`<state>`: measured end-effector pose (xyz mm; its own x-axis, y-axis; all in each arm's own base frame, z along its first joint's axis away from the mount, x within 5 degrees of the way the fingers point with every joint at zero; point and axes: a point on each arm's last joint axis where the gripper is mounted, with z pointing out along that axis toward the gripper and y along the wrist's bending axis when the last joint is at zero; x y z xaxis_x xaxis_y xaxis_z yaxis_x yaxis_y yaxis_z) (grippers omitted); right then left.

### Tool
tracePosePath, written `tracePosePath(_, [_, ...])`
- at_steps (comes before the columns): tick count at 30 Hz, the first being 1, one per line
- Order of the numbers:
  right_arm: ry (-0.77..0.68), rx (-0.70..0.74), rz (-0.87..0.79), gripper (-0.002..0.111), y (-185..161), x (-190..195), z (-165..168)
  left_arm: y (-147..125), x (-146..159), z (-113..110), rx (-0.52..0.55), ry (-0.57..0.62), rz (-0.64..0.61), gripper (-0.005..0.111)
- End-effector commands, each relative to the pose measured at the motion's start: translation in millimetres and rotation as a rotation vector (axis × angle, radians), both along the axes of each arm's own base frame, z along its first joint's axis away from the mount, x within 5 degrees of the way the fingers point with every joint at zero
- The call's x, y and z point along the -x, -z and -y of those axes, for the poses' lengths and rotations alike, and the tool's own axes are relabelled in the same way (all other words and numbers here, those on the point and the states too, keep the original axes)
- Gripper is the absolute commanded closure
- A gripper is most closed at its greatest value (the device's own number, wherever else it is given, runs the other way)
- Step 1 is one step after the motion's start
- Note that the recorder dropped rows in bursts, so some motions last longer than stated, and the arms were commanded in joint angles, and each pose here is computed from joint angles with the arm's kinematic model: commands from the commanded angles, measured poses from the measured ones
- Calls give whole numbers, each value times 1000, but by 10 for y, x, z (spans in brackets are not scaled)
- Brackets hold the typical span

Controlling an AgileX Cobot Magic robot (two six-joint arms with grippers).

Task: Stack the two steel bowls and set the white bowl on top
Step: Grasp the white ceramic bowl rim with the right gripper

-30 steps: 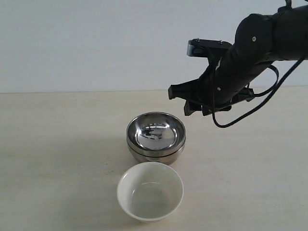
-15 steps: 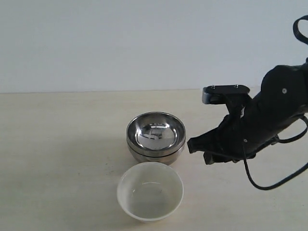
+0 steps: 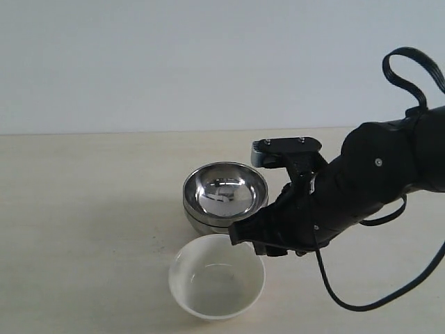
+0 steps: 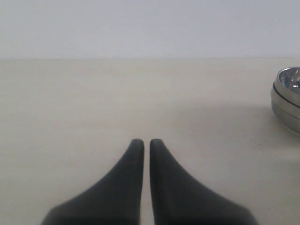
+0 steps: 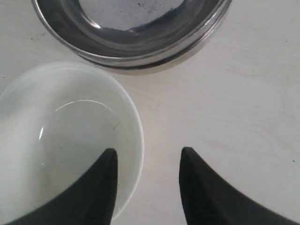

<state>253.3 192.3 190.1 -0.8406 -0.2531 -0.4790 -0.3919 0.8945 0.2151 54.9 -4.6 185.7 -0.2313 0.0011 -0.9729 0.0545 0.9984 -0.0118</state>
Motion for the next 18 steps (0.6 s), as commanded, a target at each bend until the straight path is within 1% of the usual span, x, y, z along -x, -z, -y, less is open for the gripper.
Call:
tracePosePath(1, [16,-13,12,72,37,41,34,7,3,0,17,-5,5,103])
tracePosePath(5, [29,-18,32,72,123,75,74,7,3,0,17,-5,5,103])
tracePosePath(14, [69,-55,24,72,133,67,61,7,3,0,17,-5,5,103])
tracePosePath(18, [32,-51,21,72,230,123,-77,7,3,0,17,-5,5,103])
